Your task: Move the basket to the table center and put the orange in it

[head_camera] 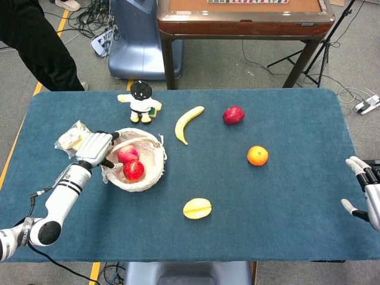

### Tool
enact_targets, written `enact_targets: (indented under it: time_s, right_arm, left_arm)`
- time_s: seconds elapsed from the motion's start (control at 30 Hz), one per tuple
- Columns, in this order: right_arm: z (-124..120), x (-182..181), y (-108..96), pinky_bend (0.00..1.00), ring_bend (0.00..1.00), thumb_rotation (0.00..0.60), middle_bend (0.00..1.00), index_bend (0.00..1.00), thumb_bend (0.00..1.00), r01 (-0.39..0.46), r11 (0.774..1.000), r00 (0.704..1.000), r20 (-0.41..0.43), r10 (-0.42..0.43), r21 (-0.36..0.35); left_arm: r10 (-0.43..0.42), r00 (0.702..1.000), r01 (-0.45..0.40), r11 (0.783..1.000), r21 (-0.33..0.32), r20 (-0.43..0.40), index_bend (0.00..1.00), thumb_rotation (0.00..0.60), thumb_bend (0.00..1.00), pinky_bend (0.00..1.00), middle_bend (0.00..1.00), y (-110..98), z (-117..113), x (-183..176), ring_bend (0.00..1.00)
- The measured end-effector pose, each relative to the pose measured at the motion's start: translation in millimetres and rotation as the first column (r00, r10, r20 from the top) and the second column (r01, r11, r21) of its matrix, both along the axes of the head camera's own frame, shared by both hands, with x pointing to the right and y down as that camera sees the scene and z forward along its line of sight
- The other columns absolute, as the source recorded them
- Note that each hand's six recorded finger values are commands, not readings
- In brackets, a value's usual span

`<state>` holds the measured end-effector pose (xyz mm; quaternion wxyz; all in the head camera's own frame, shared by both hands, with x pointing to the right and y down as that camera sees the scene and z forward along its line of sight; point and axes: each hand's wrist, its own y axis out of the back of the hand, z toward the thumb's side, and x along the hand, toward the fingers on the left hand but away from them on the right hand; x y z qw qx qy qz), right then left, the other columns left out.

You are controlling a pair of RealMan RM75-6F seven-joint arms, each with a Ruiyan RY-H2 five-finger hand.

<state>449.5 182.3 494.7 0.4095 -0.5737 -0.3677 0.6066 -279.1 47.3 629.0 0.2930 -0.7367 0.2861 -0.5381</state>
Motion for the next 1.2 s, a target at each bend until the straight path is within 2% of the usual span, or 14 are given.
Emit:
enact_targets:
  time_s: [0.23, 0.33, 0.5, 0.7, 0.97, 1.2]
  right_arm:
    - [3, 2, 0, 0.32, 0.18, 0.6, 0.17, 0.16, 0.16, -0.005, 1.0, 1.0, 0.006, 0.005, -0.008]
    - [4, 3, -1, 0.32, 0.18, 0.6, 0.17, 0.16, 0.16, -0.009, 1.0, 1.0, 0.006, 0.009, -0.011]
    - [5, 5, 0, 0.32, 0.18, 0.6, 0.17, 0.16, 0.16, -0.014, 1.0, 1.0, 0.006, 0.014, -0.016]
    - [7, 5, 0, 0.32, 0.18, 0.6, 0.17, 0.16, 0.16, -0.017, 1.0, 1.0, 0.007, 0.017, -0.02]
    - [9, 4, 0, 0.32, 0.18, 0.6, 0.17, 0.16, 0.16, -0.016, 1.0, 1.0, 0.005, 0.016, -0.026]
    - [9, 3, 0, 0.32, 0.18, 0.6, 0.17, 0.16, 0.16, -0.016, 1.0, 1.0, 0.002, 0.016, -0.027]
  left_arm:
    - [0.015, 1.0, -0.015, 1.0, -0.006, 0.013, 0.53, 0.6, 0.12, 0.38, 0.67, 3, 7, 16, 0.6]
    - [0.016, 1.0, -0.016, 1.0, 0.002, 0.015, 0.57, 0.6, 0.12, 0.46, 0.73, 2, 8, 20, 0.66]
    - [0.023, 1.0, -0.024, 1.0, 0.013, 0.02, 0.61, 0.6, 0.12, 0.57, 0.78, 2, 8, 22, 0.7]
    - [0.022, 1.0, -0.023, 0.999, 0.037, 0.022, 0.65, 0.6, 0.12, 0.75, 0.82, 1, 7, 21, 0.74]
    - [0.004, 1.0, -0.005, 0.997, 0.082, 0.009, 0.7, 0.6, 0.12, 0.81, 0.85, -3, 1, 14, 0.77]
    - [-0.028, 0.999, 0.032, 0.995, 0.099, -0.04, 0.76, 0.6, 0.12, 0.85, 0.91, -7, -7, 12, 0.82]
